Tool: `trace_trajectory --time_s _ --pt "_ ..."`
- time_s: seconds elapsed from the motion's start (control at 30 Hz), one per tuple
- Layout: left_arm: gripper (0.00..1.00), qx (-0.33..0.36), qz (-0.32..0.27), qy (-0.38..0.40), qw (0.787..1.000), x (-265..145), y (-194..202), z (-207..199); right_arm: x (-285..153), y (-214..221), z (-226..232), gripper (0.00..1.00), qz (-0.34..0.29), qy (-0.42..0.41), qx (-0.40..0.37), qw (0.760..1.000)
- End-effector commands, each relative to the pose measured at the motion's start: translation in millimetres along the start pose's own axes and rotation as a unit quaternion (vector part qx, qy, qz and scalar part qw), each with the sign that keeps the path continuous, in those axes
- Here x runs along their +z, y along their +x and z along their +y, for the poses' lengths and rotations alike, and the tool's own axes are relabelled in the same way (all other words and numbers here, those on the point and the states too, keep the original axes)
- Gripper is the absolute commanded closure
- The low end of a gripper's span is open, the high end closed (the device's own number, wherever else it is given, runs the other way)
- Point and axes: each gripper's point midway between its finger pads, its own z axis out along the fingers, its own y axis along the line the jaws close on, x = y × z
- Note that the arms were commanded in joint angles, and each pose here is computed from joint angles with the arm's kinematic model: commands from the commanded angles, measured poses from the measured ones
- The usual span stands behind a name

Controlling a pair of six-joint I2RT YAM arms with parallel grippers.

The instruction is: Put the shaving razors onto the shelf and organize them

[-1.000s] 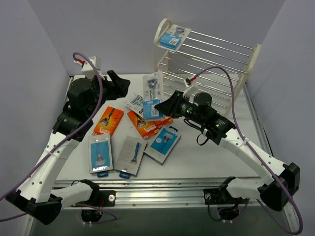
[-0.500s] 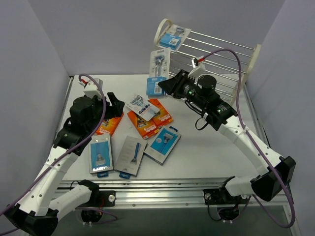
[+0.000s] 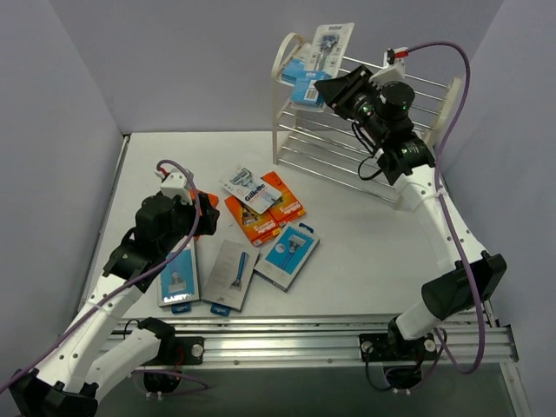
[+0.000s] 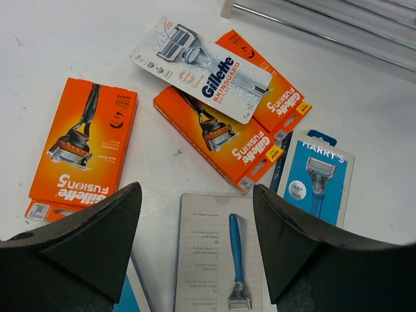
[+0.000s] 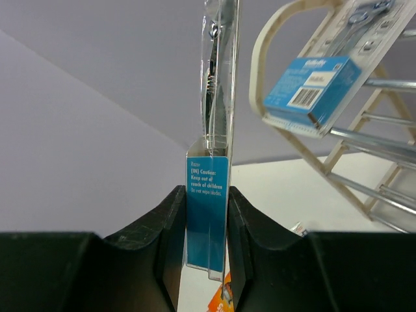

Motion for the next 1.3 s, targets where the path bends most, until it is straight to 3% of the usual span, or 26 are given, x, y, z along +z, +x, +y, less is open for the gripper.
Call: trace_trajectory --time_s 0.0,0.3,0.6,1.27 --pt "0.22 0.019 -0.045 0.019 0.999 -7.4 -21.8 -10.2 6.5 -39.3 20.3 1.00 -0.045 -0.033 0.000 0.998" --pt "0.21 0.033 -0.052 0.023 0.998 -15.1 -22.7 -15.5 25.1 -74.8 -16.5 1.00 -0.050 -0.017 0.030 0.998" --pt "0.18 0.042 -0.052 0.024 0.997 -18.0 -20.7 -19.4 42.6 -71.0 -52.4 1.00 -0.032 0.014 0.036 0.999" --pt "0.15 0.050 -0.047 0.021 0.997 -17.0 -16.8 -21.8 57.3 -78.0 -79.0 1.00 -0.027 0.017 0.057 0.998"
